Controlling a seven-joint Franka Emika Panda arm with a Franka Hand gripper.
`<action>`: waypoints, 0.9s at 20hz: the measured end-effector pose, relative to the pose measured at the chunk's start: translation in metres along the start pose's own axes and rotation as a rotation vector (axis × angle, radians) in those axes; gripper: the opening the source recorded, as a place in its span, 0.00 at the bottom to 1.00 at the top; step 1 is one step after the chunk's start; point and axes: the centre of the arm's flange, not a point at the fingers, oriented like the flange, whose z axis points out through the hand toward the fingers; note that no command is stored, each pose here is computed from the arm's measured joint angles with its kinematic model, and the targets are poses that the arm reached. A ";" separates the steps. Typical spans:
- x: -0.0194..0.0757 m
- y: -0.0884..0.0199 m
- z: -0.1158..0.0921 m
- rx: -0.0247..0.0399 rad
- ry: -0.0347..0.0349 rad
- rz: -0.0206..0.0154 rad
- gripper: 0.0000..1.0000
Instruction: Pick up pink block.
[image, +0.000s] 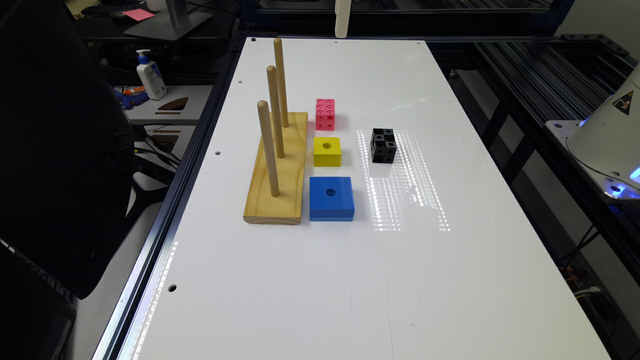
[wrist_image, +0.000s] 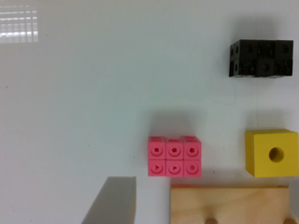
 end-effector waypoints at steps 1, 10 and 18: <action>-0.0001 0.000 0.000 0.0000 0.0000 -0.0004 1.00; 0.0023 -0.003 0.028 -0.0114 -0.0176 -0.0016 1.00; 0.0065 -0.005 0.057 -0.0133 -0.0218 -0.0015 1.00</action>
